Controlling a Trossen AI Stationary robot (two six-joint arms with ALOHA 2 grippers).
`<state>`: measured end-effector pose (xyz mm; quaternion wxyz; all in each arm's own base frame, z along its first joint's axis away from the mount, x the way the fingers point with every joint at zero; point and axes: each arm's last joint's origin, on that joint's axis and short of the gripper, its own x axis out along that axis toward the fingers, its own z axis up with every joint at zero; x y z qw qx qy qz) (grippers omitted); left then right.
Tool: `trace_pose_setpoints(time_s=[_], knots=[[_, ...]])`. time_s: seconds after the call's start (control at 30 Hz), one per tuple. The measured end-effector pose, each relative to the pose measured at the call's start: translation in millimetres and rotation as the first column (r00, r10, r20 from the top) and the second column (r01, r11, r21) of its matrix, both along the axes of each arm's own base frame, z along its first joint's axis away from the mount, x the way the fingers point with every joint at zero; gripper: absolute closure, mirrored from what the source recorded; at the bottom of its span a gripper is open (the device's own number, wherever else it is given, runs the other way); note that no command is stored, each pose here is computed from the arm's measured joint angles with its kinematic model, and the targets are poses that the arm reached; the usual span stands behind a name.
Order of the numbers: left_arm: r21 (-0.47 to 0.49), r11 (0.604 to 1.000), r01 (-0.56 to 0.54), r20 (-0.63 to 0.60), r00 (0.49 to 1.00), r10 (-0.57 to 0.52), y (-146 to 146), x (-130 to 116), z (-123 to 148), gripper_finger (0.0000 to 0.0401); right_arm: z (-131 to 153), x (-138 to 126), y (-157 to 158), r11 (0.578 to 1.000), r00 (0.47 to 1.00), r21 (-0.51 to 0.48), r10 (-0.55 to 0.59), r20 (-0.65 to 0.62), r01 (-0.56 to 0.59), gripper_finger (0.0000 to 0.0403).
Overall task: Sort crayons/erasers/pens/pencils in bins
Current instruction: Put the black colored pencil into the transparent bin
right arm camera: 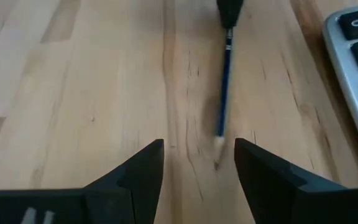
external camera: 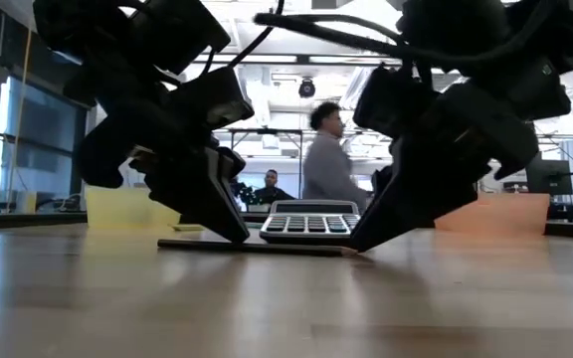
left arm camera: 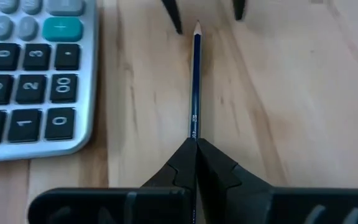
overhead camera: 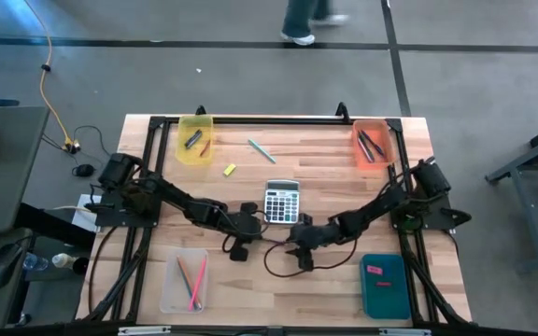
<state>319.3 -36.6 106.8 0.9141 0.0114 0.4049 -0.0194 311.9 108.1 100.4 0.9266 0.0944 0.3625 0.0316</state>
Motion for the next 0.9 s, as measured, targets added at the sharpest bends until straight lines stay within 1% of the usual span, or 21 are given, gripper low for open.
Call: trace_pose_setpoints(time_s=[0.07, 0.13, 0.23, 0.5, 0.67, 0.83, 0.9], knots=[[0.018, 1.0, -0.017, 0.007, 1.0, 0.017, 1, 0, 0, 0.0401, 0, 2, 2, 1.0, 1.0, -0.015, 0.0, -0.014, -0.001, 0.0214], [0.033, 0.999, -0.033, 0.014, 0.999, 0.033, 1, 1, 0, 0.0401, 0, 3, 4, 0.999, 1.0, -0.054, -0.003, -0.019, 0.002, 0.0219], [0.046, 0.998, -0.046, 0.027, 0.999, 0.045, 2, 1, 1, 0.0401, 0, 2, 6, 0.996, 0.999, -0.092, -0.018, -0.035, 0.015, 0.0237], [0.067, 0.996, -0.055, 0.057, 0.997, 0.051, -2, 2, 5, 0.0401, -2, 1, 4, 0.991, 0.998, -0.128, -0.048, -0.049, 0.041, 0.0328], [0.074, 0.996, -0.054, 0.09, 0.995, 0.047, -7, -2, 22, 0.0401, -3, 0, 3, 0.99, 0.997, -0.136, -0.054, -0.055, 0.046, 0.0368], [0.102, 0.993, -0.058, 0.103, 0.994, 0.048, -14, -14, 48, 0.0401, -4, -1, 3, 0.989, 0.996, -0.142, -0.057, -0.068, 0.047, 0.0385], [0.107, 0.993, -0.052, 0.08, 0.996, 0.043, -16, -22, 56, 0.0401, -4, -1, 3, 0.989, 0.996, -0.141, -0.057, -0.069, 0.047, 0.0388]])
